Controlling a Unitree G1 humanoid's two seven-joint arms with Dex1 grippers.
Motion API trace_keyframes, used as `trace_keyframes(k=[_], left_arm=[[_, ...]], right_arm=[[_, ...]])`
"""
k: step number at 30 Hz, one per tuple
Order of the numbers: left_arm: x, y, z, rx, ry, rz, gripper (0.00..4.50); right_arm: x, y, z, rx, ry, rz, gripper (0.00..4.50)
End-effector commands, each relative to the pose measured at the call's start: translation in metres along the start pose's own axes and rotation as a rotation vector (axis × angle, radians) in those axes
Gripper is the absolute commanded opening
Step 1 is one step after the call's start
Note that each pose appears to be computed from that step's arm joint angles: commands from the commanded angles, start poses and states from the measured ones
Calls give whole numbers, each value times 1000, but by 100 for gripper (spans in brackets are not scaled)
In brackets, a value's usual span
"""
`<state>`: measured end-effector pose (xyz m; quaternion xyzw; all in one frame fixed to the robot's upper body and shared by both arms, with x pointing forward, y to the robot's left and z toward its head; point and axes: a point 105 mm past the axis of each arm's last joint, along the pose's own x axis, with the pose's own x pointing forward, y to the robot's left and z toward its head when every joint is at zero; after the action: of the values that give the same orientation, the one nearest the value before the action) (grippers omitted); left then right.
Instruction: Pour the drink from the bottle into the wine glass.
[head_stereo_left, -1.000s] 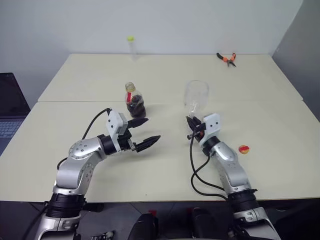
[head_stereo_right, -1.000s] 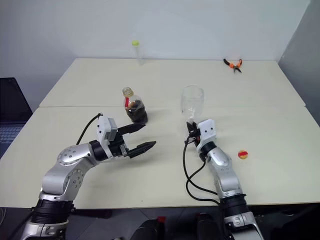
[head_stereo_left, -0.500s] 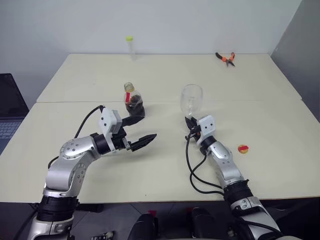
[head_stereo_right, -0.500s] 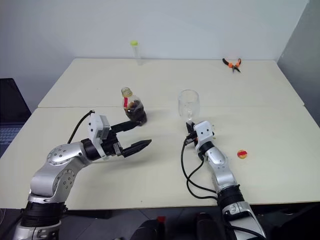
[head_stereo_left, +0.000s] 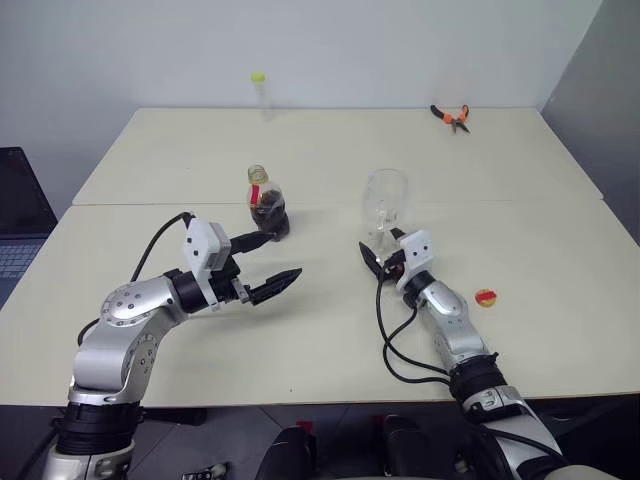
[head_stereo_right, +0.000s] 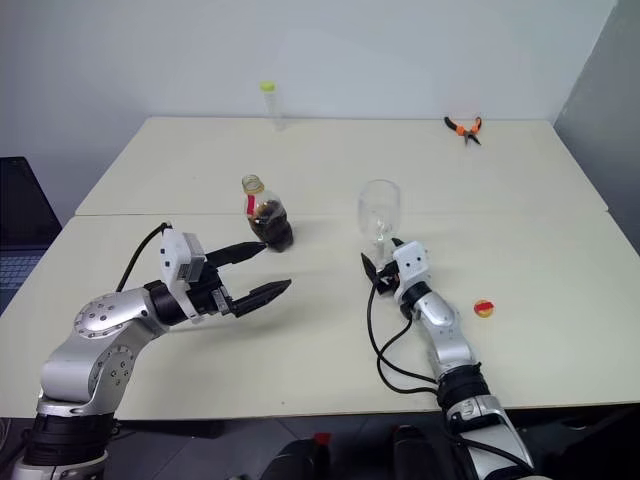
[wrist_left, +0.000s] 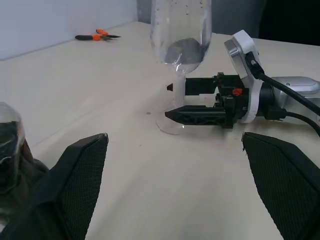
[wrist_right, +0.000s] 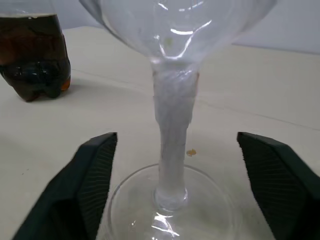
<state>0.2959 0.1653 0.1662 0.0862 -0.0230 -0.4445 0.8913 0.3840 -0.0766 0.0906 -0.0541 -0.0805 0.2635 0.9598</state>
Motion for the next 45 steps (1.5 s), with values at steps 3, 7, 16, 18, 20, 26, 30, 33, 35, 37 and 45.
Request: trace_keyframes(k=[3, 7, 16, 18, 20, 26, 30, 33, 35, 37, 45], left_arm=[[-10, 1, 25, 96, -44, 7, 450], [-15, -1, 36, 121, -42, -5, 450], [-17, 1, 58, 156, -59, 5, 450], [-17, 1, 60, 156, -62, 9, 450], [-17, 2, 62, 155, -68, 14, 450], [-14, 3, 65, 151, -76, 16, 450], [-13, 3, 67, 150, -80, 11, 450], [-10, 2, 67, 148, -82, 5, 450], [-8, 2, 66, 147, -84, 4, 450], [-5, 3, 65, 148, -88, 11, 450], [3, -5, 56, 130, -87, -12, 450]], right_arm=[[4, -2, 8, -30, -22, 24, 446], [2, -2, 10, -28, -22, 32, 446], [-16, 5, 9, -10, -1, 64, 446], [-17, 4, 8, -10, 8, 59, 446], [-18, 4, 7, -9, 13, 57, 446], [-20, 1, 8, -12, 20, 50, 446], [-20, 2, 10, -14, 20, 55, 446], [-21, 2, 9, -12, 27, 60, 446], [-25, 0, 7, -15, 53, 59, 446], [-31, -3, 6, -24, 75, 61, 446], [-72, 0, 21, 1, 126, 157, 446]])
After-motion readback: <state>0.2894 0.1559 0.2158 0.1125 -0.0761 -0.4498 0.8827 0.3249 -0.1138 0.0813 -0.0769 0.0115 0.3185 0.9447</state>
